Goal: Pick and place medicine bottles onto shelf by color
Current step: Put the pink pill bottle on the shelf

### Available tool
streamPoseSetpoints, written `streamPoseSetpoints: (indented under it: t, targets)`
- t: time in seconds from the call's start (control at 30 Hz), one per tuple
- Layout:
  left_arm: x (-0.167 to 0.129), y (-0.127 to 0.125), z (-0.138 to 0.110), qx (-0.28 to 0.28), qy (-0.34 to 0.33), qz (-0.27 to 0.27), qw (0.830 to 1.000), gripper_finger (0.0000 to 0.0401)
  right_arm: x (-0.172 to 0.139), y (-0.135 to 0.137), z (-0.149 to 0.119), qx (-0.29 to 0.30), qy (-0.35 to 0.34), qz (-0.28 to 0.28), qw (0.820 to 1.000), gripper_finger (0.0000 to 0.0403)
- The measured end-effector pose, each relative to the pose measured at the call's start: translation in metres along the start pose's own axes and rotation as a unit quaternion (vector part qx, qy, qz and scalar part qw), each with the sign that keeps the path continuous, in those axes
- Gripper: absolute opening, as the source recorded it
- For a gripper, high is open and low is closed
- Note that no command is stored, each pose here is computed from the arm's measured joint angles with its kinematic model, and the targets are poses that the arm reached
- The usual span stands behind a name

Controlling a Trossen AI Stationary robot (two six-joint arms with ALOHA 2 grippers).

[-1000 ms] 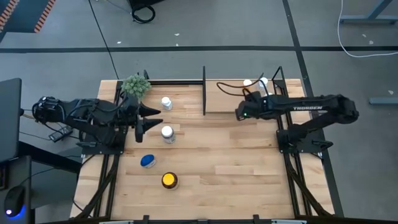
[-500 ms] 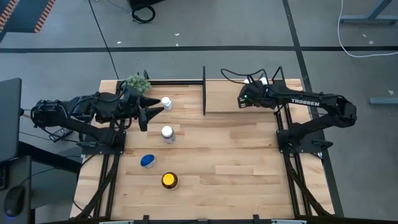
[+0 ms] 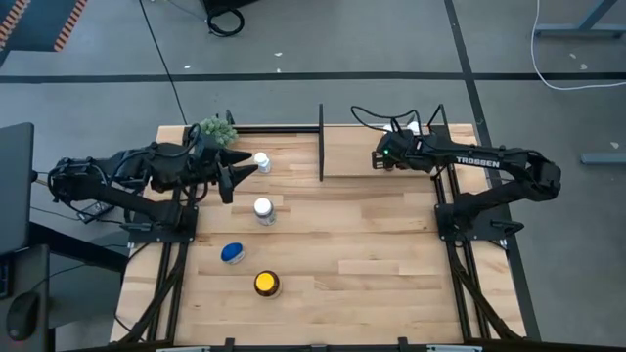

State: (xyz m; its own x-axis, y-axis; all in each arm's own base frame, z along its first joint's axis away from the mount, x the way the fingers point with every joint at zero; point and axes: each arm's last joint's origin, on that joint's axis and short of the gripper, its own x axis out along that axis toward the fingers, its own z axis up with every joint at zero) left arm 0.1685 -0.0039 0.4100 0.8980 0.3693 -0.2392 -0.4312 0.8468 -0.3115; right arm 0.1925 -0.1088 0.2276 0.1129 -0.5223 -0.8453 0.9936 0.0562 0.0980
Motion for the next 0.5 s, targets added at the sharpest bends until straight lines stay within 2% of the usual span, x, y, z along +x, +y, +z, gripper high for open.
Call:
streamPoseSetpoints:
  t: [0.17,0.5]
  targets:
    - [0.0000,-0.0004,-0.0002,-0.003,0.004,-0.008,1.000,0.0213,-0.0009,0.0030,-0.0059,-0.010,-0.008,0.005,1.000,0.0190]
    - [0.0000,-0.0008,-0.0004,-0.003,0.007,-0.013,1.000,0.0215,0.0006,0.0001,0.0010,-0.009,-0.018,-0.006,1.000,0.0190]
